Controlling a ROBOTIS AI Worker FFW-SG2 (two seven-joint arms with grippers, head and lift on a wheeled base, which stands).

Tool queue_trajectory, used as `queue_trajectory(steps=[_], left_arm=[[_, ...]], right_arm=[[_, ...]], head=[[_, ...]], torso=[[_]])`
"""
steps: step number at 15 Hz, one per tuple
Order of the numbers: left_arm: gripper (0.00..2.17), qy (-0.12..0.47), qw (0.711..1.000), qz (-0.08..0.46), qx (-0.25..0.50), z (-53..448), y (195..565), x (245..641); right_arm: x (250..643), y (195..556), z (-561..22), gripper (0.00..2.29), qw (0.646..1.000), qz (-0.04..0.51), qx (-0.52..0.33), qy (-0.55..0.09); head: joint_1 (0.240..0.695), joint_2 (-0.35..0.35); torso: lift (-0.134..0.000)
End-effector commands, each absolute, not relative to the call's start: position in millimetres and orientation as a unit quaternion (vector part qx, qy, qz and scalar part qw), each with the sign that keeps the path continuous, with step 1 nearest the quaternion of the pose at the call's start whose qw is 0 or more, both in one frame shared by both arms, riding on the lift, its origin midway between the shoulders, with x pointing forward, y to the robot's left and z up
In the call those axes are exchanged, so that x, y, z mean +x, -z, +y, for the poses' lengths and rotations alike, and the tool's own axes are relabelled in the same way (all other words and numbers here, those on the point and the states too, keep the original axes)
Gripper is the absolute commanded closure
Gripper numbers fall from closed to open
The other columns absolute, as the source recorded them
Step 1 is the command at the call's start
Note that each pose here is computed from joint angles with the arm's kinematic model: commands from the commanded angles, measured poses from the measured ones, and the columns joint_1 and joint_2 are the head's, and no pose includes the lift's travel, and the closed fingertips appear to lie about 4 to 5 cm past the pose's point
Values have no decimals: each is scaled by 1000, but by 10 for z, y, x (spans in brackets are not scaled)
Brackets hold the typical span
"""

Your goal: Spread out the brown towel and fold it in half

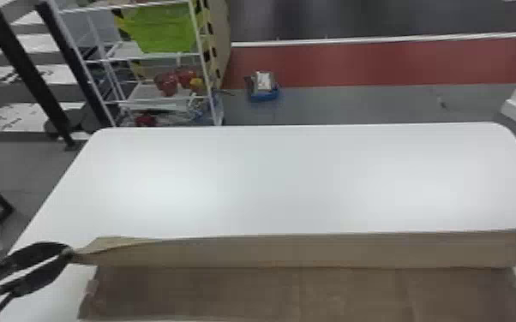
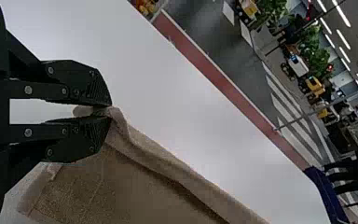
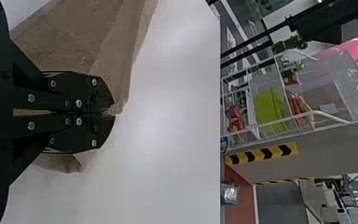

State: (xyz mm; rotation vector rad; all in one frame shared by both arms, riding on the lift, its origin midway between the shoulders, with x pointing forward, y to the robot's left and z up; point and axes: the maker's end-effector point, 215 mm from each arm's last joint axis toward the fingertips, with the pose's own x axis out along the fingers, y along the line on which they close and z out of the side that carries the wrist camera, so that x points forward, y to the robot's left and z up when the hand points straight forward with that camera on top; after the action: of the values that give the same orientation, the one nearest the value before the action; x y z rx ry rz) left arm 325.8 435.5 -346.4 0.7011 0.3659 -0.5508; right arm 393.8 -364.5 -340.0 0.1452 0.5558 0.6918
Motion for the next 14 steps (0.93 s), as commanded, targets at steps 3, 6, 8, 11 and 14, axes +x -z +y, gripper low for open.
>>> queue_trajectory(steps=[3, 6, 8, 11, 14], left_arm=[[991, 290, 879, 198, 321, 4308, 3789, 3103], [988, 300, 875, 198, 323, 4196, 3897, 3149], [988, 293, 877, 189, 329, 4205, 3808, 3253], [991, 273, 887, 176, 327, 4279, 3569, 3459], [988, 248, 899, 172, 318, 4359, 3360, 3817]], right_arm=[[3698, 3853, -3608, 1109, 887, 295, 54, -351], [3686, 3986, -3490, 1109, 880, 302, 44, -365], [3797, 3852, -3506, 1109, 885, 292, 51, -359], [4034, 3527, -3604, 1109, 897, 272, 73, -340], [4270, 3279, -3623, 1109, 904, 254, 80, -334]], head=[[695, 111], [695, 117], [695, 120], [695, 114], [695, 103]], torso=[[-134], [-134], [-134], [-134], [-134]])
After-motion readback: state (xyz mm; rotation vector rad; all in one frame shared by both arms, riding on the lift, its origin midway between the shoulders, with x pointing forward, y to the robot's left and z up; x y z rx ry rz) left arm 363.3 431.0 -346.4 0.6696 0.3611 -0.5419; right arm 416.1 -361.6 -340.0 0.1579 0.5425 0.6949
